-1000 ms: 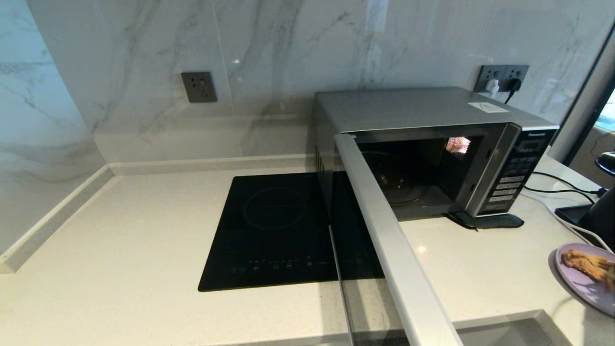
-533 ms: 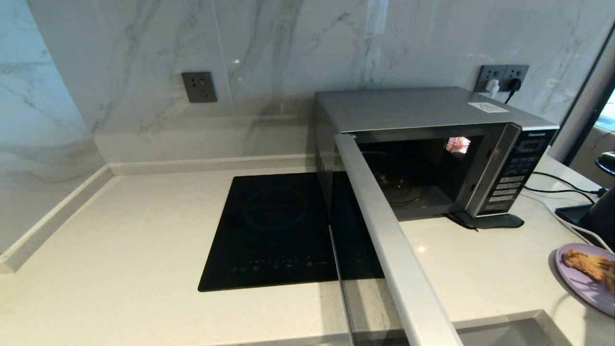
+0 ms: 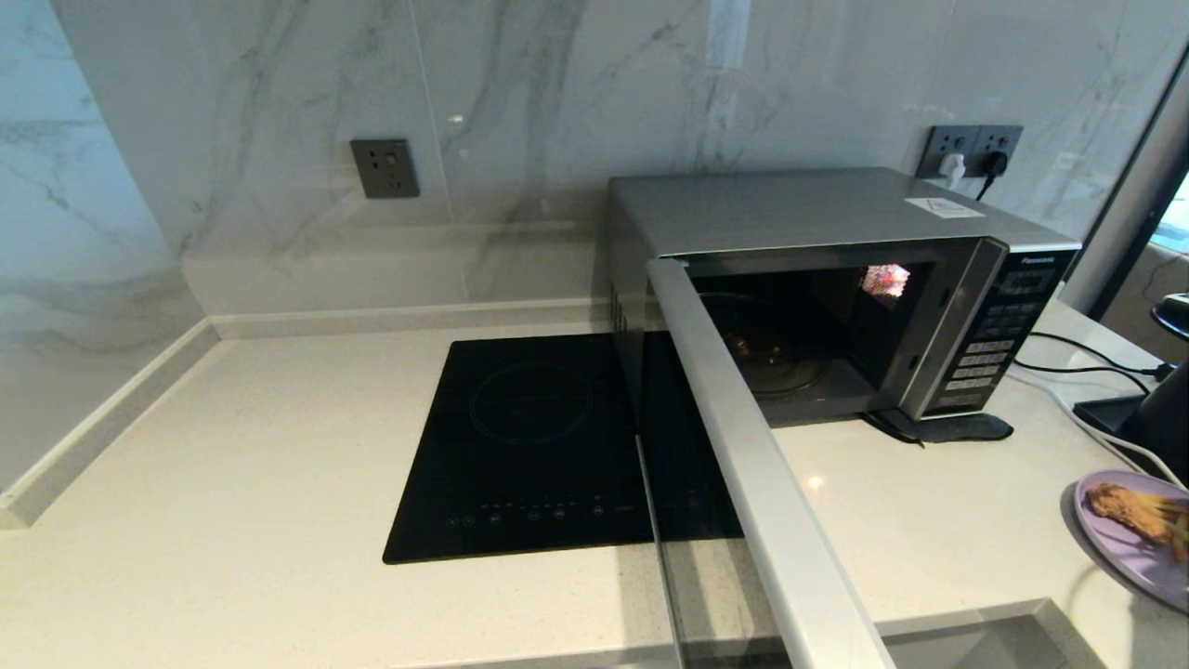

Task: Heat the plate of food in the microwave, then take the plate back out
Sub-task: Put the plate in the microwave oven

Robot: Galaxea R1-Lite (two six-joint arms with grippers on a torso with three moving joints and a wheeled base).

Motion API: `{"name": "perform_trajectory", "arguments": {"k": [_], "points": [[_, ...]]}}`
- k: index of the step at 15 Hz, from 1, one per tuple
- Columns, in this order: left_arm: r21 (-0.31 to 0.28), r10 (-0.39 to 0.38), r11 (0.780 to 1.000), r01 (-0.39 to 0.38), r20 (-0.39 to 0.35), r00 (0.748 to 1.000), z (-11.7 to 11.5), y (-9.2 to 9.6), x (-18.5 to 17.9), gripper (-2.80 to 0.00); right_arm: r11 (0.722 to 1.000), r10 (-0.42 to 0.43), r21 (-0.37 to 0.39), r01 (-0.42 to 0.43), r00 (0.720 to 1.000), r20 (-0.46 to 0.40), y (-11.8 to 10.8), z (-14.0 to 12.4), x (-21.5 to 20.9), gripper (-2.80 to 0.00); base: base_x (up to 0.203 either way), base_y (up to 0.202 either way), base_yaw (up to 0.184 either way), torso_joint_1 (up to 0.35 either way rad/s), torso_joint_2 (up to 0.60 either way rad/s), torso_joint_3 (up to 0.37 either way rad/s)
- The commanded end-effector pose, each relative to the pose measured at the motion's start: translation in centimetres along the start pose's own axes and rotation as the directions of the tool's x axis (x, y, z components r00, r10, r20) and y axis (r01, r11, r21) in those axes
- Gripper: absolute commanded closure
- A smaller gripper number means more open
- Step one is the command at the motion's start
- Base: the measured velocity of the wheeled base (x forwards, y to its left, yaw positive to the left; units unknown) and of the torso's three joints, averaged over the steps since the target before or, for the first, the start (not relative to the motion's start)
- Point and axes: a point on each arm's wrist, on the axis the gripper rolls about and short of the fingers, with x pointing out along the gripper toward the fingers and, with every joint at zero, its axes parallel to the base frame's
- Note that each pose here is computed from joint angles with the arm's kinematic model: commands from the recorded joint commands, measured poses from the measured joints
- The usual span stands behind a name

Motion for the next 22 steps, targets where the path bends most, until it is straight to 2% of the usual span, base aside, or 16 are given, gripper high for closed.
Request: {"name": "perform_trajectory", "arguments": {"k": [1, 22], "points": [[-0.001, 0.001, 1.000, -0.001, -0.001, 1.000, 0.0, 0.0, 0.0, 0.00, 1.000, -0.007, 0.004, 0.007, 1.000, -0.004, 0.2, 0.1, 0.4, -2.80, 0.000, 0.000, 0.000, 0.000, 0.00, 0.000], [0.000, 0.001, 1.000, -0.001, -0.001, 1.000, 0.0, 0.0, 0.0, 0.00, 0.999, -0.051, 0.011, 0.051, 0.998, -0.032, -0.5, 0.0, 1.5, -2.80, 0.000, 0.000, 0.000, 0.000, 0.00, 0.000]]}}
